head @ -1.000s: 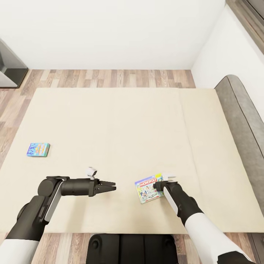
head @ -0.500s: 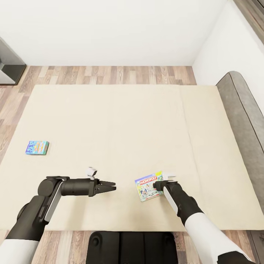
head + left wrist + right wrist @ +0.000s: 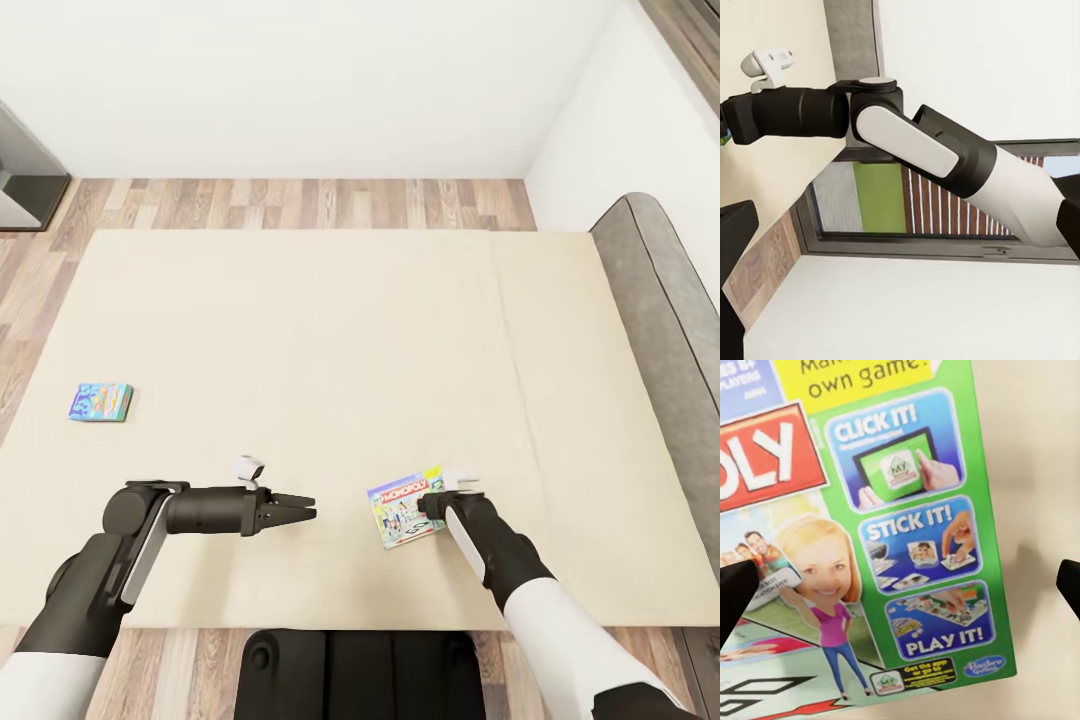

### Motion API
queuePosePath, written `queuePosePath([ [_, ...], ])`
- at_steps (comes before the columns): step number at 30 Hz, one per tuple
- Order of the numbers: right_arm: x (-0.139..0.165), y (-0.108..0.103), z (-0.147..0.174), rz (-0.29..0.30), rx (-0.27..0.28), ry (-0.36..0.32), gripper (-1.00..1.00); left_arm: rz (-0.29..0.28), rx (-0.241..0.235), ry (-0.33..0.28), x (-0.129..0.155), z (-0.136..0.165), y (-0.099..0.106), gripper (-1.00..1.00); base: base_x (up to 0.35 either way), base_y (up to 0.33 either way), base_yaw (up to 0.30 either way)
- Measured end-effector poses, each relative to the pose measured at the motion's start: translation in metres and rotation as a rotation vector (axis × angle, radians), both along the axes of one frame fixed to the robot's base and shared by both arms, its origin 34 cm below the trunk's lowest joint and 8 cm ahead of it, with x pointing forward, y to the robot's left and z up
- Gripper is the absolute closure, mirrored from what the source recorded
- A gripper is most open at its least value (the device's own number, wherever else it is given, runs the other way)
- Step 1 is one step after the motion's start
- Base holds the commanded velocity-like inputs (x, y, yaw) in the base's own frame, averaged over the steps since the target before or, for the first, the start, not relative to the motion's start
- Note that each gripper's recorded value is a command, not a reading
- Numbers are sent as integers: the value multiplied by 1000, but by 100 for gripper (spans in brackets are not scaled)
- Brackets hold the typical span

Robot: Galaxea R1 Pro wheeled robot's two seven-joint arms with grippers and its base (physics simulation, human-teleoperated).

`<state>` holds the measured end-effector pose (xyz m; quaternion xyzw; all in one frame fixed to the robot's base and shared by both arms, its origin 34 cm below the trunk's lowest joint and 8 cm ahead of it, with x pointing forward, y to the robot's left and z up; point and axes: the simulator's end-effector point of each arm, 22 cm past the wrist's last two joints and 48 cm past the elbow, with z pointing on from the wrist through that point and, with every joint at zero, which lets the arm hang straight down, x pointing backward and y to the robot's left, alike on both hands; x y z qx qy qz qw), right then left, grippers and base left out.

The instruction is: Put all the toys in the child's room - the three board games (two on the bed and one on the table), the two jigsaw puzzles on the table, and the tennis ball on the table - inside the toy box on the table in the child's room.

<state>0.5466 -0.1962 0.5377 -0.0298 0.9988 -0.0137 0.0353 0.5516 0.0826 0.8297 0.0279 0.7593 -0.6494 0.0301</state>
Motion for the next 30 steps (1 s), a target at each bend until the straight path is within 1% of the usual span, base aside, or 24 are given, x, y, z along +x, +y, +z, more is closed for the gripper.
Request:
queuePosePath([
  [4,0,0,0,-2,3,15,-100,0,0,-1,0,0,0,-100,0,0,0],
  [5,6,1,0,-7,10,0,-100,1,0,0,1,-1,0,-100,0,0,0],
  [7,15,1,1,2,8,-16,-100,1,0,1,1,-1,0,-100,0,0,0],
  [12,30,2,4,2,11,-34,-100,1,1,2,1,-1,2,-100,0,0,0],
  [15,37,5,5,4,21,-44,-100,1,0,2,1,-1,2,-100,0,0,0],
  [18,45,14,8,19,53,-53,-100,1,0,2,1,-1,2,-100,0,0,0],
  [19,50,20,9,31,74,-59,-100,1,0,1,1,-1,3,-100,0,0,0],
  [22,62,31,13,53,115,-73,-100,1,-1,2,1,-1,3,-100,0,0,0],
  [26,62,35,12,62,128,-65,-100,1,-1,2,1,-1,3,-100,0,0,0],
  [30,54,33,7,75,121,-44,-100,1,-1,2,1,-1,3,-100,0,0,0],
])
